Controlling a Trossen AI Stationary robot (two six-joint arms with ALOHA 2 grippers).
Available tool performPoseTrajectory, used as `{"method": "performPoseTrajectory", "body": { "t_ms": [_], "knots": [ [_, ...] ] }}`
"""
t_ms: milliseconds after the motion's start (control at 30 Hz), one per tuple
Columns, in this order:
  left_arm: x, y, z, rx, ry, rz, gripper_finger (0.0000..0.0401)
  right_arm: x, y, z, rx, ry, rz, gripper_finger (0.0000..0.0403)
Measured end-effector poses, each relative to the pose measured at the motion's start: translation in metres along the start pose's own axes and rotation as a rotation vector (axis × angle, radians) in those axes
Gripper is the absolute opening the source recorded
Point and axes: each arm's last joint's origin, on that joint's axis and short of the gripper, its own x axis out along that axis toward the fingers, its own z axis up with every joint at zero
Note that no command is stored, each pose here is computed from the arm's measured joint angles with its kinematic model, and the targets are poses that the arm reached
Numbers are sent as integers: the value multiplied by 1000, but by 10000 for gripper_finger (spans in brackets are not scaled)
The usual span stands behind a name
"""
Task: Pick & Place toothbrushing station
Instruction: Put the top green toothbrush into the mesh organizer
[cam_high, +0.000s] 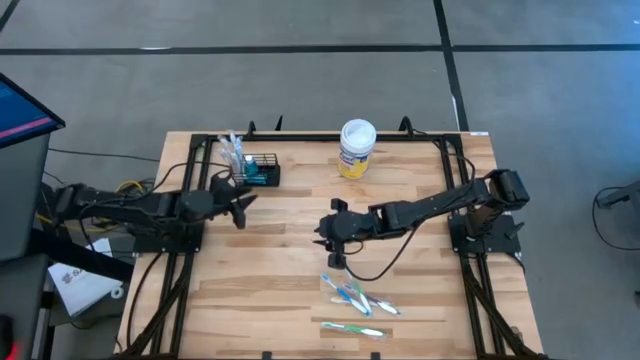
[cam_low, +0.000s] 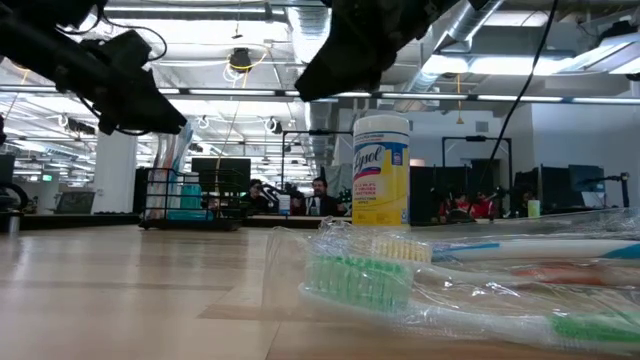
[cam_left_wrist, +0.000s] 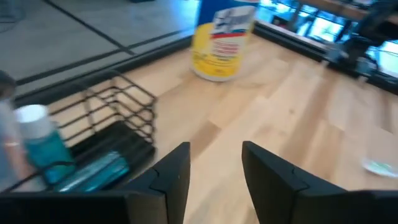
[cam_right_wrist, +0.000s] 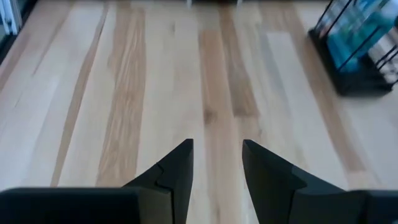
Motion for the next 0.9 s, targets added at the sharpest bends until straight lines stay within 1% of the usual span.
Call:
{"method": "performPoseTrajectory", "body": {
  "t_ms": [200, 400, 567, 767, 900],
  "knots": [
    [-7, -12, -2, 15, -1, -112, 143, -3, 12, -12, 21, 105, 14, 128],
    [-9, -24, -5, 33, 4, -190, 143, -10, 29, -25, 94, 207, 20, 128],
    [-5, -32, -8, 58, 13, -210, 143, -16, 42, -36, 147, 290, 10, 128],
    [0, -39, -8, 58, 3, -237, 143, -22, 58, -45, 186, 324, 18, 128],
    [3, -41, -10, 67, 12, -236, 143, -19, 62, -64, 238, 344, 12, 128]
  ]
}}
